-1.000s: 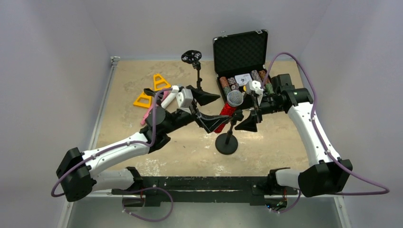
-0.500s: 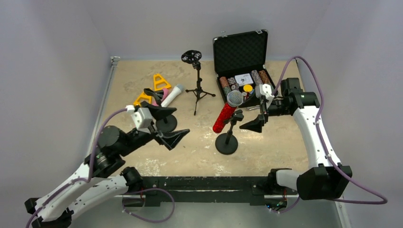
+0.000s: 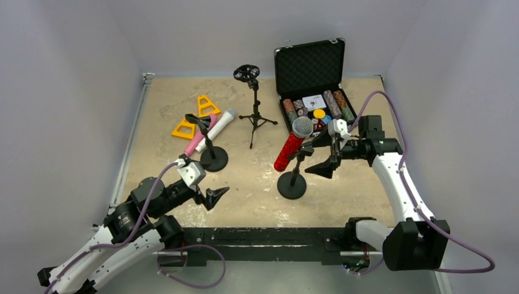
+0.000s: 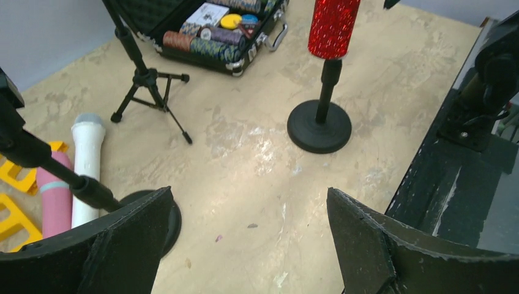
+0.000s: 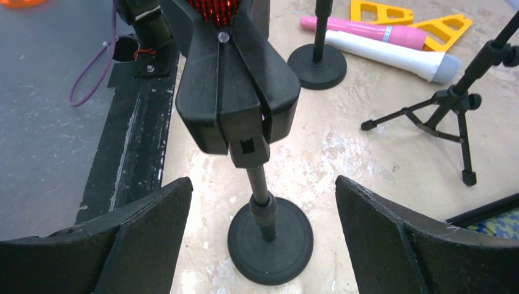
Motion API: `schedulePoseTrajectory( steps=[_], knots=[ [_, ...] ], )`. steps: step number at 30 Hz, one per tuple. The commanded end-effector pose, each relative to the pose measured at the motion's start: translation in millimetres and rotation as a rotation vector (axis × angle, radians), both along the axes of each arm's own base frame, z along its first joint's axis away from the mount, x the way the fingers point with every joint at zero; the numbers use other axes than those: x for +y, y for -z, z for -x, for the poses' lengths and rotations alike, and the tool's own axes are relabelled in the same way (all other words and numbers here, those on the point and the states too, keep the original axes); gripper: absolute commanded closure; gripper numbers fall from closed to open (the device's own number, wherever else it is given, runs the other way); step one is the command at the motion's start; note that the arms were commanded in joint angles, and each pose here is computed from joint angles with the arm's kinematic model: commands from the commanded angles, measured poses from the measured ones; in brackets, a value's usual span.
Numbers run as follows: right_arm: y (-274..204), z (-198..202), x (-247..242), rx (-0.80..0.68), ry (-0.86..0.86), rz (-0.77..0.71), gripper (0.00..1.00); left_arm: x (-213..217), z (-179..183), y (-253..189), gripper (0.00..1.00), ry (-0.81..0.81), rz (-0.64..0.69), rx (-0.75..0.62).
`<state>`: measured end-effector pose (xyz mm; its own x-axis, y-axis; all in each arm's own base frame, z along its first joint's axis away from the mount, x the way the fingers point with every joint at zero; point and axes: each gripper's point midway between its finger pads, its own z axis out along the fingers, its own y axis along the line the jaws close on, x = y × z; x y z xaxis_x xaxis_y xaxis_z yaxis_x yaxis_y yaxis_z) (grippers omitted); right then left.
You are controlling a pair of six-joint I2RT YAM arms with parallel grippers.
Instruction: Attach the microphones to the stand
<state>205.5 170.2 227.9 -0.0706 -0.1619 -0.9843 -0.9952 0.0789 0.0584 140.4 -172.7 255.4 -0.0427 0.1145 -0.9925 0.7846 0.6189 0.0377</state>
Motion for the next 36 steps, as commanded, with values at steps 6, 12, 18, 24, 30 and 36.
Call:
schedulePoseTrajectory(
  steps=[6, 12, 18, 24, 30, 36],
  knots=[
    [-13.0, 2.6, 18.2, -0.002, -0.085, -0.106, 0.17, 19.0, -7.5, 2.8, 0.01, -0.09, -0.034, -0.023],
    [-17.2, 11.8, 25.4, 0.033, -0.15, -0.148, 0.27, 21.3, -8.5, 4.6, 0.01, -0.102, -0.046, -0.019],
    [-15.7, 13.2, 30.1, 0.064, -0.178, -0.157, 0.38, 21.3, -8.4, 4.8, 0.01, -0.101, -0.047, -0.02],
    [-13.9, 6.3, 31.6, 0.092, -0.178, -0.156, 0.59, 20.6, -8.1, 5.2, 0.01, -0.096, -0.048, -0.02],
    [-13.5, 4.2, 31.2, 0.09, -0.169, -0.143, 0.86, 19.3, -7.5, 6.0, 0.01, -0.088, -0.053, -0.02],
    [-15.0, 1.1, 26.9, 0.031, -0.13, -0.09, 0.94, 18.9, -6.9, 6.1, 0.01, -0.083, -0.054, -0.02]
  ],
)
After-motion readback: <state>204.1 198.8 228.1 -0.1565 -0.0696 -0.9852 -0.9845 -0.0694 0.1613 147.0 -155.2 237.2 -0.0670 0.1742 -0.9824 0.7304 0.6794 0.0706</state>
